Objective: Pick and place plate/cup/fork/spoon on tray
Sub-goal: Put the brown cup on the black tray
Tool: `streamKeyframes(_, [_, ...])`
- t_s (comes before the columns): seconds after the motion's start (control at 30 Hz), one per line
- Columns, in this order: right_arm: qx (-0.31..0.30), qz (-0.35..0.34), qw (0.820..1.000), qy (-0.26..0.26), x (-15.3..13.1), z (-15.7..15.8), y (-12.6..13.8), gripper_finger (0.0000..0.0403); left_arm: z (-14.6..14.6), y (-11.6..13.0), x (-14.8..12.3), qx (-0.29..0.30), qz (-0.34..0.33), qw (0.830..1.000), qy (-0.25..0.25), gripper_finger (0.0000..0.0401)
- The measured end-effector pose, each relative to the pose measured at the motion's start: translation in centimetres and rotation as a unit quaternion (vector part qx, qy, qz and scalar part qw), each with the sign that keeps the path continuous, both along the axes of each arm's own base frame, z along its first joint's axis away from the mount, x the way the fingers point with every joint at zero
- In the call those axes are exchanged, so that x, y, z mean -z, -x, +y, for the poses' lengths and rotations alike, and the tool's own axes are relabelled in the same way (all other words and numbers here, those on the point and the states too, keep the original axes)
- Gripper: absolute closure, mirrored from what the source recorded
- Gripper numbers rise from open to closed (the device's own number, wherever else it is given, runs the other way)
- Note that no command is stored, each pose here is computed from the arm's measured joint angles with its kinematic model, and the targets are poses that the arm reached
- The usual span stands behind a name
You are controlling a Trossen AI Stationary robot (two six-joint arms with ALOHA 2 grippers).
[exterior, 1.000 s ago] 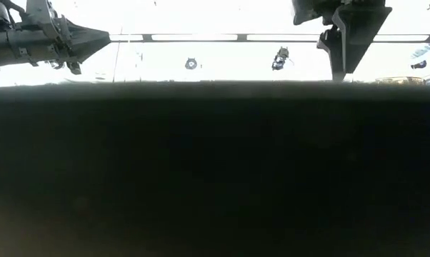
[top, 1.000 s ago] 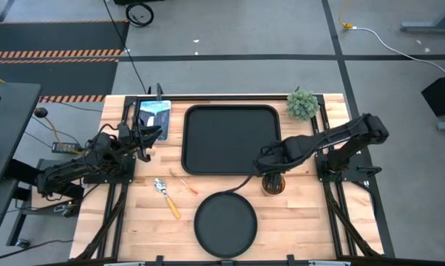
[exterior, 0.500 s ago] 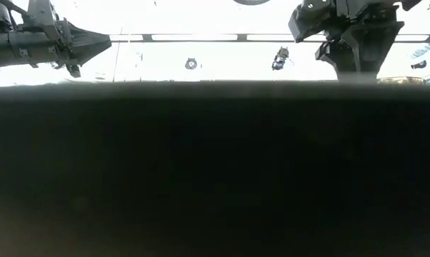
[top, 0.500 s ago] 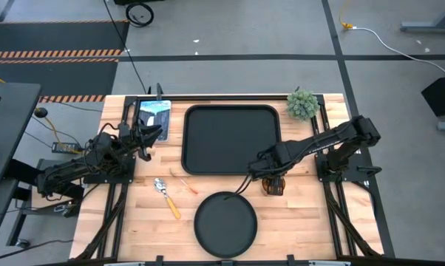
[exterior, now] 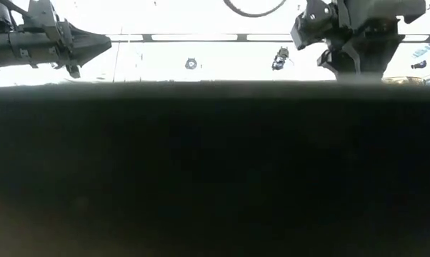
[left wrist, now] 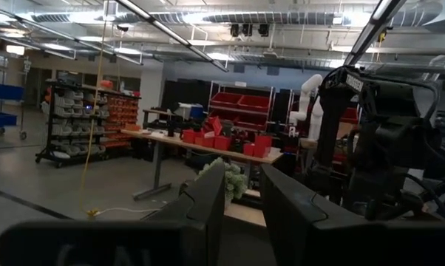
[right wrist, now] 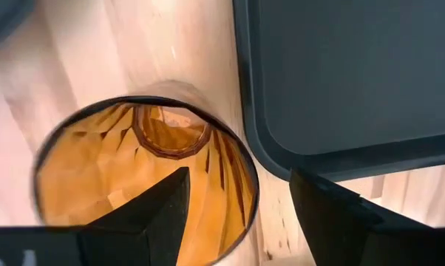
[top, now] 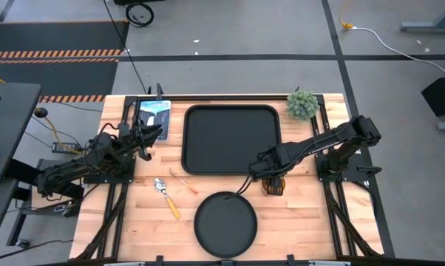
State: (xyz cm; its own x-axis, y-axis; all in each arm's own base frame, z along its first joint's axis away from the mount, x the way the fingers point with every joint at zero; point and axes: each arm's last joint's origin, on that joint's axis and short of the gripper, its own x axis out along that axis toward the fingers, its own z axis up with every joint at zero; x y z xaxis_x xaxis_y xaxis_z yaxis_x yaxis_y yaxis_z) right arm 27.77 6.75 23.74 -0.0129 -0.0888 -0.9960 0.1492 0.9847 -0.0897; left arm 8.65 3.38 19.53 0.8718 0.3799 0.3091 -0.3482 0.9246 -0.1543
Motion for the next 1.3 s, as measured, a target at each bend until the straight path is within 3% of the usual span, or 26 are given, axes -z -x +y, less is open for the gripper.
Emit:
streamKeyframes(0.4, [0.008, 0.000, 1.000, -0.013, 2.2, -1.1, 0.1, 0.0184, 0.0, 0.0, 0.2, 0.000, 0.007, 1.000, 0.003, 0.0307])
streamKeyframes(1.3, [0.008, 0.007, 0.999, -0.046, 2.4, -1.3, 0.1, 0.0348, 0.0, -0.1, 0.2, 0.000, 0.010, 1.000, 0.004, 0.0307])
